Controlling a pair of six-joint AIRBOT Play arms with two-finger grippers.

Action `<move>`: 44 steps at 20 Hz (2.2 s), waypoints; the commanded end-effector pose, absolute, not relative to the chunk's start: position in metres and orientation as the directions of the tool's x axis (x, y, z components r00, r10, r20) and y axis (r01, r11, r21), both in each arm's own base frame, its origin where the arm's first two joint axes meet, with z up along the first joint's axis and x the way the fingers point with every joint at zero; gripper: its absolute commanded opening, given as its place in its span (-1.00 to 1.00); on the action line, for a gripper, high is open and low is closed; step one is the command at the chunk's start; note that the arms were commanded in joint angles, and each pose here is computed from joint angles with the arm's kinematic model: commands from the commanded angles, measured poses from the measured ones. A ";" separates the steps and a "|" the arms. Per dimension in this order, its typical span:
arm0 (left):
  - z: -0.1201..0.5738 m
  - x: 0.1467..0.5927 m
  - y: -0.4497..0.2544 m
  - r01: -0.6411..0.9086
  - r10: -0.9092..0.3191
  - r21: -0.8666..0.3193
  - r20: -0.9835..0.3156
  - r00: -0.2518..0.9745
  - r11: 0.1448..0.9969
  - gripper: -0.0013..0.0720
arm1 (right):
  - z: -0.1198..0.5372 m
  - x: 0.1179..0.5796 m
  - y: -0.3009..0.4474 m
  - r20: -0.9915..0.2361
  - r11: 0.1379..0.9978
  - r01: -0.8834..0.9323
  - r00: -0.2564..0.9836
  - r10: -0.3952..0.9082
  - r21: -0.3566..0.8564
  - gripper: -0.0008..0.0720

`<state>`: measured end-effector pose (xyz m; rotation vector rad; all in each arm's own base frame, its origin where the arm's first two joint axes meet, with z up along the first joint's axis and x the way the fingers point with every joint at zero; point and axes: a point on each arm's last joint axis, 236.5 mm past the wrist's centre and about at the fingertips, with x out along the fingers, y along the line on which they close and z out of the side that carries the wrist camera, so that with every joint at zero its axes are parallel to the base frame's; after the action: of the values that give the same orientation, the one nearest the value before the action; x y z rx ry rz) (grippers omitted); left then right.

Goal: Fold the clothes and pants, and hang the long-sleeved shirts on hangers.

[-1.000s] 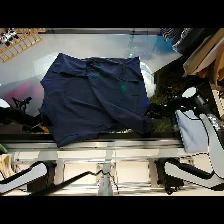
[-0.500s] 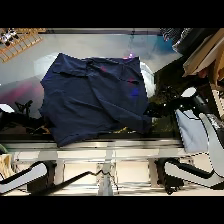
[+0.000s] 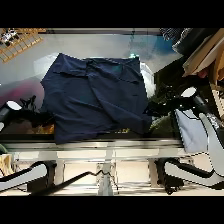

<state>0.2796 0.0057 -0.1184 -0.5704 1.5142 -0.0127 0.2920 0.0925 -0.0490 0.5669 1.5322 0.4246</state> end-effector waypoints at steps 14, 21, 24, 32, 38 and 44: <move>-0.093 0.334 0.018 -0.327 -0.317 -0.389 -0.914 0.253 0.861 -0.95 | -0.102 0.339 0.187 -0.818 0.818 -0.093 0.051 0.573 0.567 -0.94; -0.041 0.452 0.057 -0.303 -0.238 -0.432 -0.826 0.510 0.850 -0.95 | -0.020 0.490 0.138 -0.778 0.889 -0.161 0.435 0.453 0.428 -0.94; -0.057 0.477 0.053 -0.299 -0.310 -0.467 -0.838 0.448 0.832 -0.95 | -0.025 0.511 0.126 -0.786 0.883 -0.128 0.410 0.462 0.452 -0.94; -0.067 0.416 0.088 -0.291 -0.298 -0.352 -0.930 0.215 0.890 0.84 | -0.040 0.429 0.130 -0.838 0.837 -0.108 0.051 0.543 0.536 0.01; -0.080 0.370 0.071 -0.217 -0.386 -0.399 -0.917 0.104 0.891 0.84 | -0.043 0.333 0.110 -0.812 0.812 0.031 -0.027 0.583 0.582 0.02; -0.088 0.389 0.058 -0.165 -0.427 -0.463 -0.879 0.212 0.871 0.84 | -0.053 0.282 0.115 -0.748 0.737 0.157 0.023 0.663 0.658 0.22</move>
<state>0.3798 0.0640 -0.0882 -0.5228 1.4193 -0.1498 0.3006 0.1084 -0.0490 0.6167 1.5429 0.4355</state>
